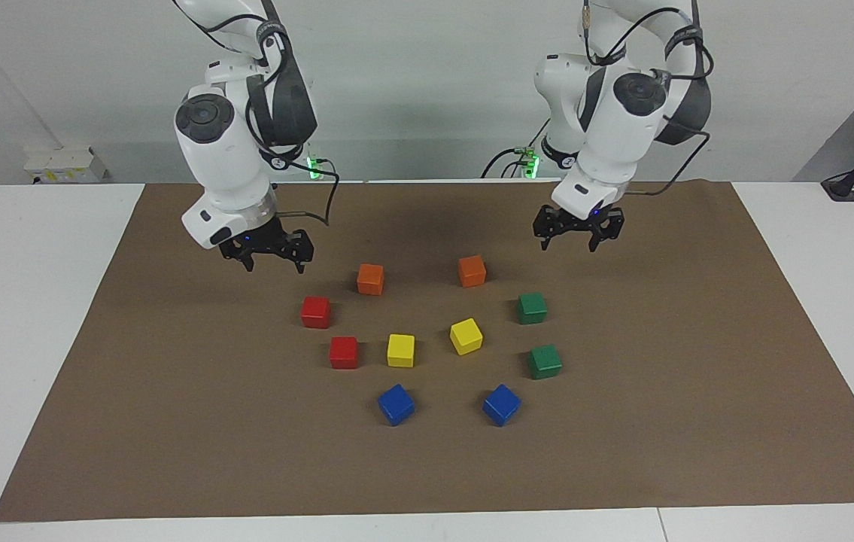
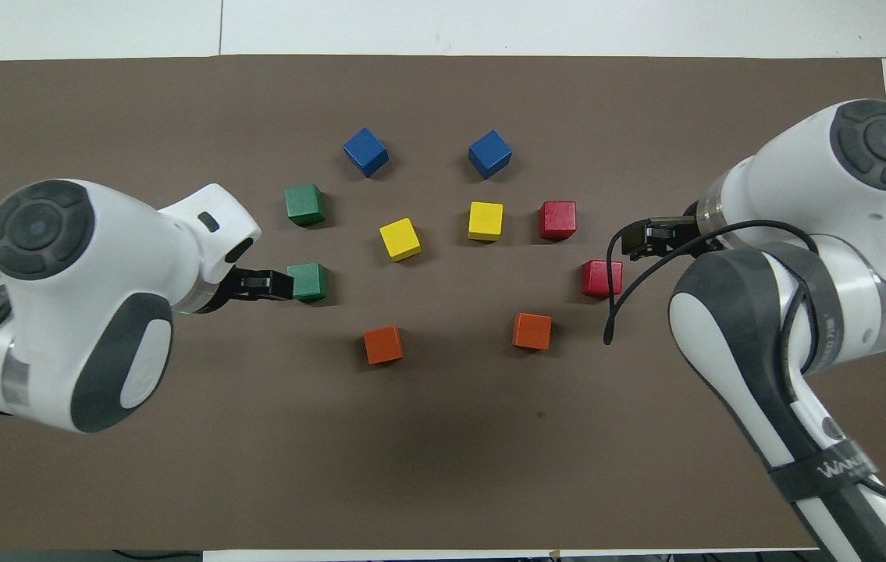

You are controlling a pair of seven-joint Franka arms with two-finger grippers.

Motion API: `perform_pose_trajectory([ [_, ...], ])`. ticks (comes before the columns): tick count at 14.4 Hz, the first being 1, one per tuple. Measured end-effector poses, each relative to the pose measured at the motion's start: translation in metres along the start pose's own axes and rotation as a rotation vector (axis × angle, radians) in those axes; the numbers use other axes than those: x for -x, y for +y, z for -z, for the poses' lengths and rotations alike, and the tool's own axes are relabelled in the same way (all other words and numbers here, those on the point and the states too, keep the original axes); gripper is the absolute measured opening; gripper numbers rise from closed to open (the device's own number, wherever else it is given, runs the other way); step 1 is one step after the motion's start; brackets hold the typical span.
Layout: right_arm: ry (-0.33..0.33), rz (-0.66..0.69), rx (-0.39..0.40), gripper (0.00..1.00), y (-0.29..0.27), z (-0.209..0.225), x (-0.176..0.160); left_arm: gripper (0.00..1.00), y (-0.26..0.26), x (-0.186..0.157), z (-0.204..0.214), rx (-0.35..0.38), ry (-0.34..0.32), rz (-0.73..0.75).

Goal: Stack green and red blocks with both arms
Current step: 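Close the left gripper on the green block while the right gripper grasps red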

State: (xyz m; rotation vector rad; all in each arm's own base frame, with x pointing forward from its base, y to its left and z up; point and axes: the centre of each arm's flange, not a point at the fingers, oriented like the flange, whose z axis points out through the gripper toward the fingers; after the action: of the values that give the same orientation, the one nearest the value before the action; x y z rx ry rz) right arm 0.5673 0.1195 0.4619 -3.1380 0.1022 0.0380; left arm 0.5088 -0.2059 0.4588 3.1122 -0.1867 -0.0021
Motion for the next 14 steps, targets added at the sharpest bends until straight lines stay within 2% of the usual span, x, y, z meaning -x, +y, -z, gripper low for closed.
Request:
perform_pose_trajectory([
  [3, 0.023, 0.008, -0.006, 1.0, -0.005, -0.021, 0.002, 1.0, 0.015, -0.011, -0.032, 0.005, 0.009, 0.005],
  [10, 0.019, -0.055, -0.005, 1.0, -0.017, -0.058, -0.001, 1.0, 0.021, -0.032, -0.089, 0.019, 0.038, 0.103],
  [14, 0.037, -0.057, -0.01, 1.0, -0.018, -0.075, -0.005, 1.0, 0.022, -0.037, -0.117, 0.016, 0.024, 0.108],
])
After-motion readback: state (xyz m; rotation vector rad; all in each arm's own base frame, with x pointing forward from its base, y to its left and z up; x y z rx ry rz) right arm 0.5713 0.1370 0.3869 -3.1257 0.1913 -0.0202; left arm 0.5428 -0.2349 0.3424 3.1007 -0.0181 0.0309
